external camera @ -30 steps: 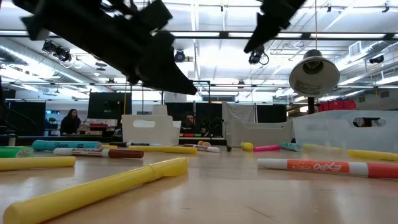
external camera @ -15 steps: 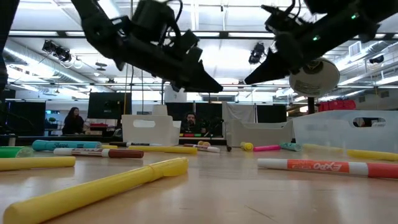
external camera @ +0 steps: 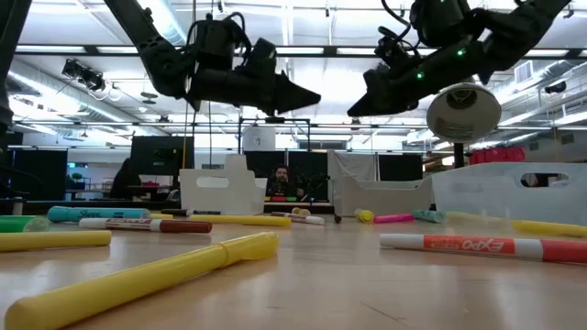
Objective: Pick & Place Markers
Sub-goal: Put the yellow pen into the transparent bin
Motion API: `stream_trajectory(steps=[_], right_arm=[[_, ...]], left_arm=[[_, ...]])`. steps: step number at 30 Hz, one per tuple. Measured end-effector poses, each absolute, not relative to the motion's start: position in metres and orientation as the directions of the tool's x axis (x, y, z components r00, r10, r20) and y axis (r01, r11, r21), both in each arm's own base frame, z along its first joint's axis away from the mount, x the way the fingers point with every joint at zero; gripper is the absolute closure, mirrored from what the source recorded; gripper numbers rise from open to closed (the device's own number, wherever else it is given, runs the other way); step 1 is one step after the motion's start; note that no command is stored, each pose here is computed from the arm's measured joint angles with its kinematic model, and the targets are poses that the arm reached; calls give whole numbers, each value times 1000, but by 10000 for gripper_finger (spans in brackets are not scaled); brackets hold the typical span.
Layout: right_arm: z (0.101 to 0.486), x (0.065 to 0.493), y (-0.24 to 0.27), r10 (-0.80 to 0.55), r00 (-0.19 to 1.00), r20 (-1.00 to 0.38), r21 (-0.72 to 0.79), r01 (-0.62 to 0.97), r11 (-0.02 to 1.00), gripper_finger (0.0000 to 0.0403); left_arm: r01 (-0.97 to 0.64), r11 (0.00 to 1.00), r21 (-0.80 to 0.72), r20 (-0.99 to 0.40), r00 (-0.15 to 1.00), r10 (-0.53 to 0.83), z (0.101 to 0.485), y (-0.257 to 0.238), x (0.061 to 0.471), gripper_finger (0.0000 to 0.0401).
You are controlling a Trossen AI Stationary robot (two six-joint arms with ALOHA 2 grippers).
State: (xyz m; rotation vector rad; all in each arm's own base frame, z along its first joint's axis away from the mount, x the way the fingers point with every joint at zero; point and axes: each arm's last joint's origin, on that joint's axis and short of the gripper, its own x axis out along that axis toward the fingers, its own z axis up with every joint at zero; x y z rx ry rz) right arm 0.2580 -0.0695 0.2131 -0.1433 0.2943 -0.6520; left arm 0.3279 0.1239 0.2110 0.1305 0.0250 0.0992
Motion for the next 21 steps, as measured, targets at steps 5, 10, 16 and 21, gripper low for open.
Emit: stream_trajectory(steps=[5, 10, 16, 21], right_arm=[[214, 255, -80, -644, 733, -218, -166, 623, 765, 266], [215, 256, -79, -640, 739, -210, -89, 637, 766, 248], [211, 258, -75, -628, 743, -230, -143, 613, 777, 243], [192, 261, -62, -586, 749, -309, -229, 539, 810, 248]], left_arm=[[-167, 986, -13, 19, 986, 167, 223, 137, 325, 312], [-168, 967, -192, 29, 984, 177, 226, 141, 325, 312], [-160, 977, -143, -5, 987, 161, 227, 135, 326, 312], [-169, 982, 89, -139, 974, 180, 209, 81, 340, 317]])
